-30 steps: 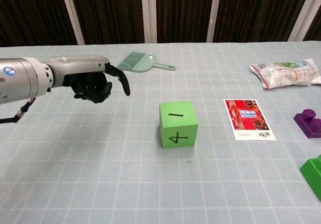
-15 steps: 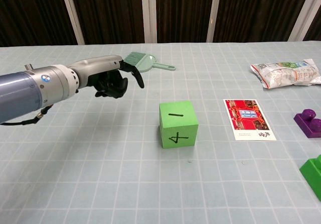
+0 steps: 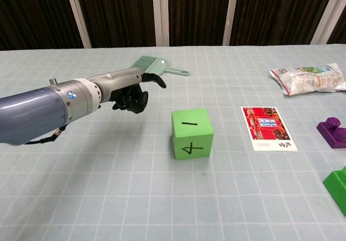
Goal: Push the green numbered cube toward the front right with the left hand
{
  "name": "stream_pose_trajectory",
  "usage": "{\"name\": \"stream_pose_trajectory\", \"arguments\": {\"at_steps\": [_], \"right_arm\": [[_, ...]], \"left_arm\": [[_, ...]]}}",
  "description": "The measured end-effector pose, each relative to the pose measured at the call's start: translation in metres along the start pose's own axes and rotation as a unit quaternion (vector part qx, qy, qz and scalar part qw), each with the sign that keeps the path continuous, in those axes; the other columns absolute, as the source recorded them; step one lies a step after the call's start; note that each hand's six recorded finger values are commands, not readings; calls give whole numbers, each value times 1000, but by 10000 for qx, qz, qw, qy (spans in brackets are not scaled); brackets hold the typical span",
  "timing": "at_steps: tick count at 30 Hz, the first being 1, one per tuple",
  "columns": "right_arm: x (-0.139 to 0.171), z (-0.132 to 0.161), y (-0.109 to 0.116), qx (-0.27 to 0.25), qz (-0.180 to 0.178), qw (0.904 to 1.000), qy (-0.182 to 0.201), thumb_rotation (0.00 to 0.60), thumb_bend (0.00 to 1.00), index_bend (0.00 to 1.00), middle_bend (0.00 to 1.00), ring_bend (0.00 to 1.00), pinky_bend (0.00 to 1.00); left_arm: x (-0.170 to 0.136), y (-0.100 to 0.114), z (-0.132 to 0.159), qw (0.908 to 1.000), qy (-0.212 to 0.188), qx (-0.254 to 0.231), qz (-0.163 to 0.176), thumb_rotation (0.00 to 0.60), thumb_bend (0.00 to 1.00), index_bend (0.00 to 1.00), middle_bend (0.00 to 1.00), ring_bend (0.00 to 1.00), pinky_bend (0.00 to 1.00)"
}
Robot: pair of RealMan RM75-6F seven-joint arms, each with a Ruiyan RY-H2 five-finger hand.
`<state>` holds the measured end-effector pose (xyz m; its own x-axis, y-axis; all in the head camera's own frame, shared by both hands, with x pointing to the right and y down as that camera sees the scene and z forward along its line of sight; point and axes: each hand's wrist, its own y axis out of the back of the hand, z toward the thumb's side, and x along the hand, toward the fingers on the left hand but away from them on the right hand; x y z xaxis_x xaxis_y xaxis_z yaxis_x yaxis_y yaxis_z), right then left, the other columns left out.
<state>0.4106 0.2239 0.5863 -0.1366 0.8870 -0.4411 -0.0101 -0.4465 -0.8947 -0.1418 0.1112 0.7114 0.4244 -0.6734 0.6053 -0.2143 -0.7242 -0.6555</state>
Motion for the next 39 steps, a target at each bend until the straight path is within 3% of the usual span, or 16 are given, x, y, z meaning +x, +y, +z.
{"name": "stream_pose_trajectory", "arguments": {"at_steps": [7,12,18,26,39], "right_arm": [[0,0,0,-4,12,10000,1,600,72,81,0,0,0],[0,-1,1,-10,-1,10000,-11,600,72,82,0,0,0],[1,0,1,-9,4,10000,-13,600,71,82,0,0,0],[1,-1,1,-14,-1,10000,-25,600,72,82,0,0,0],[2,0,1,-5,14,10000,-49,600,72,82,0,0,0]], "left_arm": [[0,-4,-3,9997,249,48,-65,600,1000,97,869,821,821],[-1,-12,-3,9987,346,148,-350,600,1000,106,869,824,822],[-2,-21,5,9972,165,95,-729,600,1000,123,869,824,823],[-4,-23,11,9964,-97,-90,-835,600,1000,139,868,824,823],[-18,-36,18,9892,-553,-104,-1354,600,1000,151,868,825,823]]}}
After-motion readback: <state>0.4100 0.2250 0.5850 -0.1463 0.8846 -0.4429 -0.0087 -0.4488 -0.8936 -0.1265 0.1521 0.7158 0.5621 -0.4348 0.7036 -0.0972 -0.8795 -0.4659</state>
